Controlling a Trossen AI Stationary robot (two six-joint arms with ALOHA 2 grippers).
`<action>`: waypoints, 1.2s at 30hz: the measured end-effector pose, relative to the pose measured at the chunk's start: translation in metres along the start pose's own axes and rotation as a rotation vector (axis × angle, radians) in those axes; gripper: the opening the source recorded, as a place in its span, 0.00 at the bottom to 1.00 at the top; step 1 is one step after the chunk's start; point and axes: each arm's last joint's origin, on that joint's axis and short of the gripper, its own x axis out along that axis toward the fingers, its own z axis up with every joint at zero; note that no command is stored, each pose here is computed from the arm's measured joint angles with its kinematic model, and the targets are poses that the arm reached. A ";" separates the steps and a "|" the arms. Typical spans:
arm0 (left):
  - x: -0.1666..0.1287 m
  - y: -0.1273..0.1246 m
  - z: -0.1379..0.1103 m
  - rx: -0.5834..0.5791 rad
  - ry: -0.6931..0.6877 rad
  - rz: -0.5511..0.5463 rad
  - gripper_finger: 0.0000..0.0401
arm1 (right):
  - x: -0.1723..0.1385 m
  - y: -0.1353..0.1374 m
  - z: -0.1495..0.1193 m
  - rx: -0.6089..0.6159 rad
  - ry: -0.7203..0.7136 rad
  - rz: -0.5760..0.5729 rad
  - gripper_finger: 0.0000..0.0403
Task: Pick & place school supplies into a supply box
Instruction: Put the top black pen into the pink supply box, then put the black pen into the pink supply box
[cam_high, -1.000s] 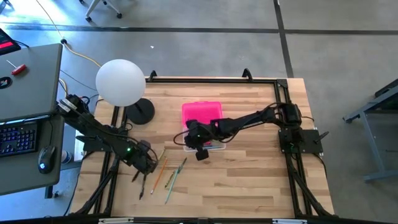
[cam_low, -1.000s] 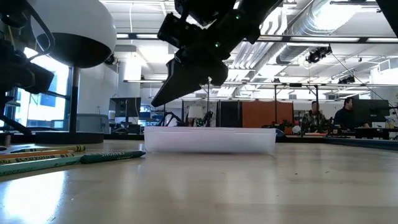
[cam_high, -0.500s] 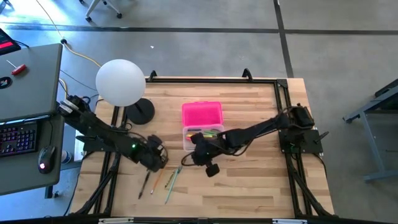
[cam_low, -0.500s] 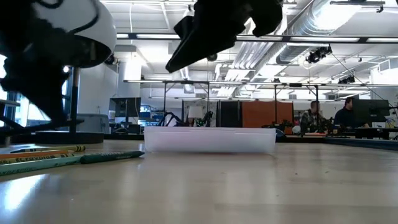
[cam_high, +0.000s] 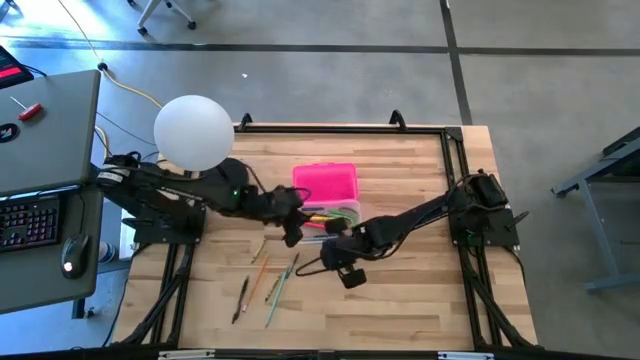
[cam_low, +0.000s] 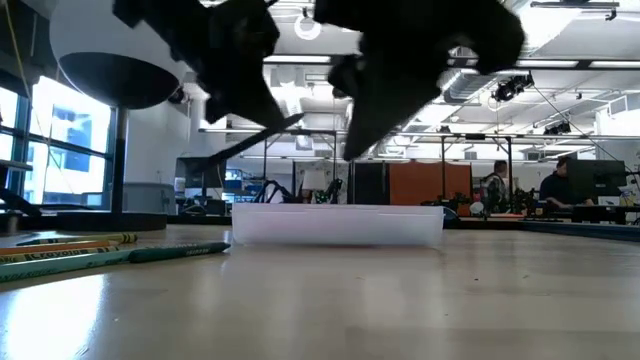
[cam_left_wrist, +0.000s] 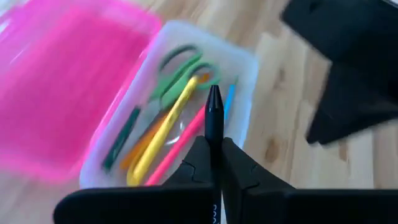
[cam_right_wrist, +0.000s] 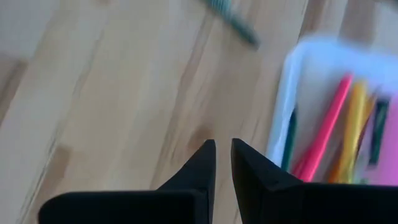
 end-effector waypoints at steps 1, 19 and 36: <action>0.004 0.003 0.004 0.025 -0.018 -0.024 0.09 | 0.000 0.003 -0.003 0.018 0.033 0.003 0.07; 0.076 0.018 0.032 0.200 0.005 -0.052 0.15 | -0.008 0.047 -0.014 0.033 0.143 0.135 0.07; 0.033 0.018 0.034 0.150 0.143 -0.095 0.42 | -0.009 0.049 -0.014 0.026 0.147 0.130 0.07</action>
